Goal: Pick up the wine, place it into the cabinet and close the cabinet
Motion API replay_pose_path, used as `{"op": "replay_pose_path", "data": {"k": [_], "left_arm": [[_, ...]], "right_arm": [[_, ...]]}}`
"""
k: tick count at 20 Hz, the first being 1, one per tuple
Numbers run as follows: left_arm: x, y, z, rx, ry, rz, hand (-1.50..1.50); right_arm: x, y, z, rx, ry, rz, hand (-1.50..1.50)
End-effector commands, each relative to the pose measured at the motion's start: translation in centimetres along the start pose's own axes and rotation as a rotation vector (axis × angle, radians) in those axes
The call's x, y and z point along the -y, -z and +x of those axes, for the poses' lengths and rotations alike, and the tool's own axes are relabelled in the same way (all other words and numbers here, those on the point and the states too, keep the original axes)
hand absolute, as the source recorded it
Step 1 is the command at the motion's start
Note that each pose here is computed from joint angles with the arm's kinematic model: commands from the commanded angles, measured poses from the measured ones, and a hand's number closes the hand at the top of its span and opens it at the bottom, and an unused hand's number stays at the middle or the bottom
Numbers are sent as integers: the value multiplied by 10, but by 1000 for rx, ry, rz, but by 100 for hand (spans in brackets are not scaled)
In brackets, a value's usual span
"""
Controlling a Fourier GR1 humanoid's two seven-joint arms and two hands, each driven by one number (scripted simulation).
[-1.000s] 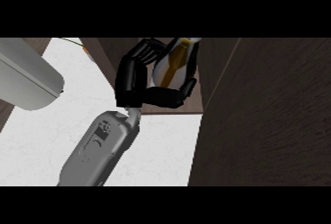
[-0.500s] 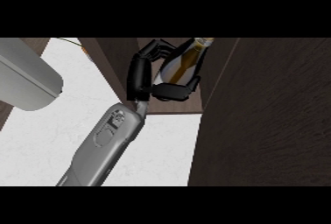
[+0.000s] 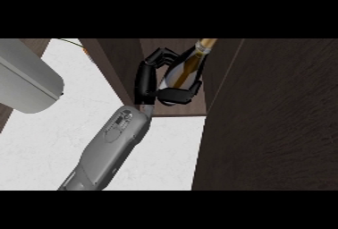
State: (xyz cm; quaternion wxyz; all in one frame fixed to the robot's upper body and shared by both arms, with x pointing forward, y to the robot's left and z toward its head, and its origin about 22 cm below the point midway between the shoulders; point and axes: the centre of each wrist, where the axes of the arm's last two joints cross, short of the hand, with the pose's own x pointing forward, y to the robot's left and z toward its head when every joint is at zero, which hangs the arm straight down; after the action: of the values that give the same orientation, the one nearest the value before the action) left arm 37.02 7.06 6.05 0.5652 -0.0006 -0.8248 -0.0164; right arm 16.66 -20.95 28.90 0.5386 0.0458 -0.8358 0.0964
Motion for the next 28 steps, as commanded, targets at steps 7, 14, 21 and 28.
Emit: {"op": "replay_pose_path", "data": {"k": [7,14,21,28], "left_arm": [[0,-25,-45,-52,63,0,150],[-11,-24,-68,-46,175,14,150],[-17,-5,-67,-46,115,75,150],[-20,16,-58,-85,20,145,150]], "right_arm": [[4,-11,3,11,48,71,-150],[-14,-17,4,17,53,90,-150],[-3,-10,2,8,57,83,-150],[-11,-8,-1,8,52,76,-150]]}}
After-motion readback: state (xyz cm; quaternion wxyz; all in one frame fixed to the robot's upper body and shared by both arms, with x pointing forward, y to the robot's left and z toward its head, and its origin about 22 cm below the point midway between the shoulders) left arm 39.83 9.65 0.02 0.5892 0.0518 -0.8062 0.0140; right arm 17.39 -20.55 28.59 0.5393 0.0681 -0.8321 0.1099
